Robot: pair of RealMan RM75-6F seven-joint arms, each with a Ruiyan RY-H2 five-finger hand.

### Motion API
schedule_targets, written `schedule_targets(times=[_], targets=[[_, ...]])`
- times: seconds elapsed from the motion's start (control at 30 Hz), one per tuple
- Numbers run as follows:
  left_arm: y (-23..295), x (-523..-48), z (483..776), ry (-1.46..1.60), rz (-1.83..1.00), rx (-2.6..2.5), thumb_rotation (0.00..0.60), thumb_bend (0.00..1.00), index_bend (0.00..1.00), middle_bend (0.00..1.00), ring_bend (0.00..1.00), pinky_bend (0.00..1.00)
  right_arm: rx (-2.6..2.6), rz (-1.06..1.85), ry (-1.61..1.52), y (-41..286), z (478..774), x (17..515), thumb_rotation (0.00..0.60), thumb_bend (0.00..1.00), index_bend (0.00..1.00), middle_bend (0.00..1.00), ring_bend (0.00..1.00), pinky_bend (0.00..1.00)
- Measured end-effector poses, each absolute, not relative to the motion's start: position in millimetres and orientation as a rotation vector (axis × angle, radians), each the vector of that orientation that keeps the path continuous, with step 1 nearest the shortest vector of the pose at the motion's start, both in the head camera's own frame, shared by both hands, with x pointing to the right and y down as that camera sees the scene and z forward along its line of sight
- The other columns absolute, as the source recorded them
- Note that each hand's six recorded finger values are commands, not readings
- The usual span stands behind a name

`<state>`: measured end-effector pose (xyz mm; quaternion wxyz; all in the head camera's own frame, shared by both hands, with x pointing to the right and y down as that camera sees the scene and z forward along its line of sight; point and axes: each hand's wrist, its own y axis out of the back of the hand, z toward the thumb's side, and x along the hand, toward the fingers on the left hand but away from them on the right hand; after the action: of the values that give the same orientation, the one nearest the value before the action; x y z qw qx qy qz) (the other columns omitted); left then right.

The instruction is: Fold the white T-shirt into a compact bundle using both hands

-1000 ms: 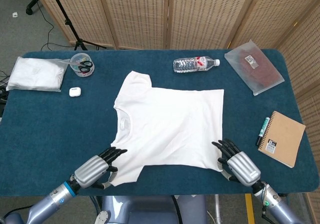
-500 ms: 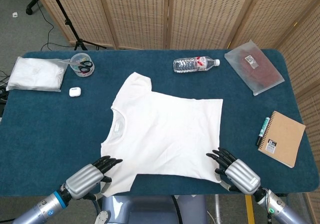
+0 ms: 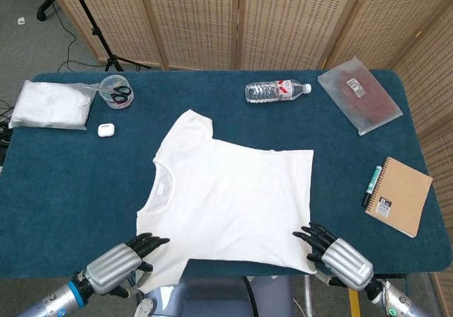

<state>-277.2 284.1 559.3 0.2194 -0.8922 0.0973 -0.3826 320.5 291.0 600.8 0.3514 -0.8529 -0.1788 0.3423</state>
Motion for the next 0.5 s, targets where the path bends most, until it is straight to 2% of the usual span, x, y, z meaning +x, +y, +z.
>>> schedule_targets(times=[0.3,0.5], targets=[[291,-280,557,0.242,-1.055,-2.506,0.600,0.62,0.73,0.00,0.00,0.00,-2.215,0.884,-0.438,297,598,323,0.600,0.72,0.72,0.10,0.00,0.00],[270,-275,557,0.345,-1.035,-2.475,0.600,0.62,0.73,0.00,0.00,0.00,-2.206,0.896,-0.490,283,597,324,0.600,0.72,0.72,0.10,0.00,0.00]])
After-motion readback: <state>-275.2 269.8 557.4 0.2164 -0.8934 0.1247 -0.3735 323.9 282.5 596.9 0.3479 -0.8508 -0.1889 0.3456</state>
